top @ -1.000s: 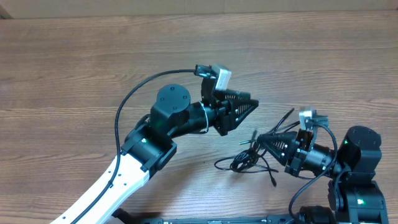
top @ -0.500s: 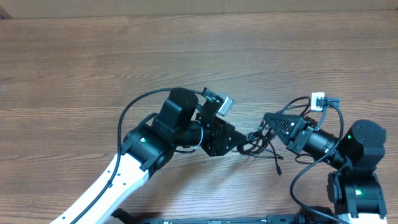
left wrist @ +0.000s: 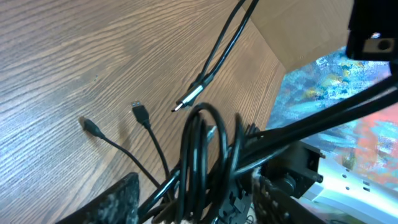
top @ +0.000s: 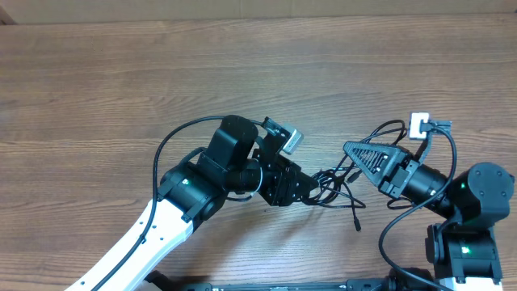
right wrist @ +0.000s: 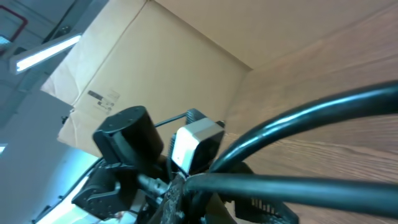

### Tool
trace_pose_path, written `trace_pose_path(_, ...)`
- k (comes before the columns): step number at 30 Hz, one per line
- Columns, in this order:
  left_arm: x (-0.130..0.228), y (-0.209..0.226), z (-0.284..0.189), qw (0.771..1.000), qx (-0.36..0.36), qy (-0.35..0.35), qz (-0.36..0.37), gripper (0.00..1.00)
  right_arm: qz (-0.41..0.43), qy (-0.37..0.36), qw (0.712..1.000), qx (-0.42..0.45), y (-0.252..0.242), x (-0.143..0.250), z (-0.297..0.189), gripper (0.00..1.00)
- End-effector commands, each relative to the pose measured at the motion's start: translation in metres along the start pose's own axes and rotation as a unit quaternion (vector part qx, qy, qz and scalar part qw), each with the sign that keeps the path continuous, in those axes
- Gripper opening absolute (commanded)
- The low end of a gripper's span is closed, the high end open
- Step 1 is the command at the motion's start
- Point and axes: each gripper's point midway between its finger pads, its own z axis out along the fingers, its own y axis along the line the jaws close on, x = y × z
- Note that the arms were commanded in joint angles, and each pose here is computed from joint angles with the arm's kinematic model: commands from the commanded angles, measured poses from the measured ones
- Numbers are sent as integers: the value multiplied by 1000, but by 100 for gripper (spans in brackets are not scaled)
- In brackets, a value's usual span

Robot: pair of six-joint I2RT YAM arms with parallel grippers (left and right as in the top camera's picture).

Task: Untangle cables

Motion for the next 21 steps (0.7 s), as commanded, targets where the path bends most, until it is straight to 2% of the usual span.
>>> trace_pose_path(1, -3, 0, -2, 1000, -4, -3, 11, 64, 11, -2, 1000, -14, 14, -4, -2, 4)
trace_pose_path(12, 5, 6, 10, 1000, -5, 18, 0, 66, -20, -3, 998, -56, 39, -9, -3, 4)
trace_pose_path(17, 15, -1, 24, 999, 16, 42, 2, 58, -20, -4, 998, -60, 41, -10, -4, 4)
trace_pose_path(21, 16, -5, 33, 998, 27, 46, 11, 36, -20, -4, 998, -60, 41, -10, -4, 4)
